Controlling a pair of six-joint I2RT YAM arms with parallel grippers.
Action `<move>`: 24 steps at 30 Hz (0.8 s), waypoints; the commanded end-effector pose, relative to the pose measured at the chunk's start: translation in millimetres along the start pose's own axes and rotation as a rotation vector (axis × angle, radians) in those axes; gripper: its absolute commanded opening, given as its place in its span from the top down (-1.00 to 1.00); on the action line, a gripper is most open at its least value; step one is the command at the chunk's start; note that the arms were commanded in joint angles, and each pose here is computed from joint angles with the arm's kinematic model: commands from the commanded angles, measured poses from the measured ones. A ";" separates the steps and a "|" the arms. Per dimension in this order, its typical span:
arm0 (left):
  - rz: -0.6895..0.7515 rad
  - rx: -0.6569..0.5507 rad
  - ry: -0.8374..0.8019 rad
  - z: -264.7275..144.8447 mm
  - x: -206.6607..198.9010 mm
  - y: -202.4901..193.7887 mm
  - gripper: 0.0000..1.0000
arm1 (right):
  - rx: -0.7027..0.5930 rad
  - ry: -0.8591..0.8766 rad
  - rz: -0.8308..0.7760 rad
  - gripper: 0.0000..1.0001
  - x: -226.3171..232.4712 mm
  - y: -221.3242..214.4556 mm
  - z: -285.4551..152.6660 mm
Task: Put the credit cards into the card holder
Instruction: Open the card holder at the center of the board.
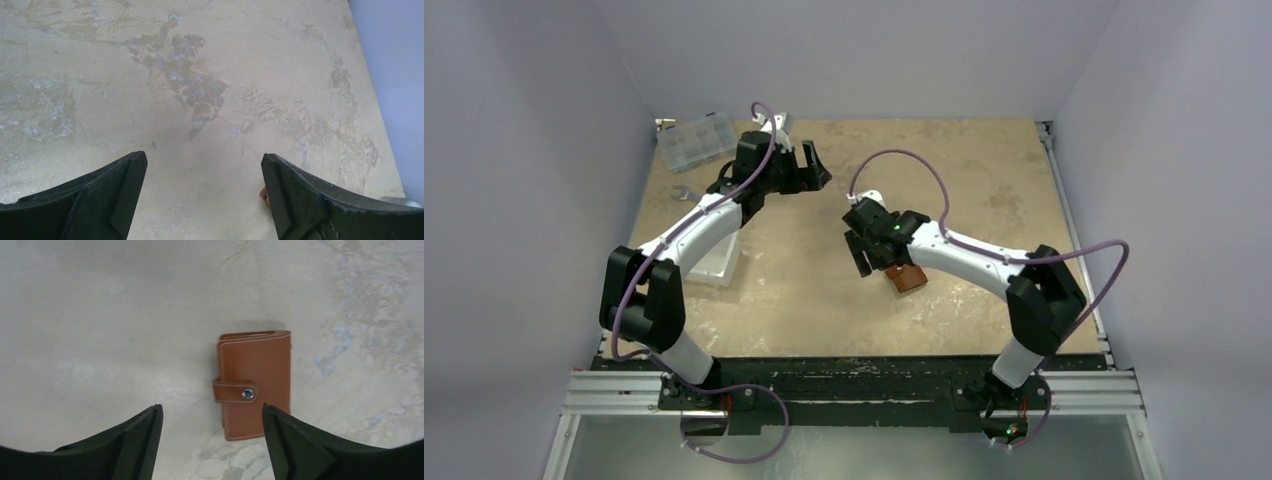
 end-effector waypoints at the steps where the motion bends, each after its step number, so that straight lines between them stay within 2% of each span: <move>1: 0.008 -0.053 -0.048 -8.7 -15.6 21.5 -0.87 | -0.201 0.249 0.178 -0.60 -7.6 29.5 -41.5; 5: -0.023 0.058 -0.145 7.5 -25.0 4.6 -0.86 | -0.163 0.318 0.478 -0.28 -53.4 3.7 -25.2; 9: -0.057 0.168 -0.205 24.2 -31.1 -19.5 -0.82 | -0.085 0.382 0.720 -0.35 -61.9 -35.4 -7.4; 15: -0.055 0.196 -0.213 27.2 -36.2 -28.6 -0.82 | 0.065 0.501 0.940 -0.39 -31.0 -82.0 18.2; 18: -0.051 0.207 -0.214 28.1 -37.0 -30.1 -0.82 | 0.031 0.522 0.993 -0.39 -29.1 -81.3 23.1; 20: -0.053 0.218 -0.218 28.8 -37.7 -31.5 -0.82 | -0.032 0.461 0.975 -0.39 -39.4 -74.5 33.3; 22: -0.056 0.226 -0.227 29.3 -38.9 -32.3 -0.82 | -0.081 0.426 0.923 -0.39 -49.9 -61.9 47.1; 24: -0.056 0.229 -0.231 29.6 -39.4 -32.4 -0.82 | -0.140 0.412 0.807 -0.39 -57.5 -36.1 65.3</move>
Point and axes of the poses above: each gripper's point midway between its finger pads, its own z axis out along the fingers, its own x axis along the line the jaws close on, y = z × x, the point moved 5 cm from there along -z, back along the fingers, and after that the axes turned 6 degrees about -z, right-handed, at the moved point
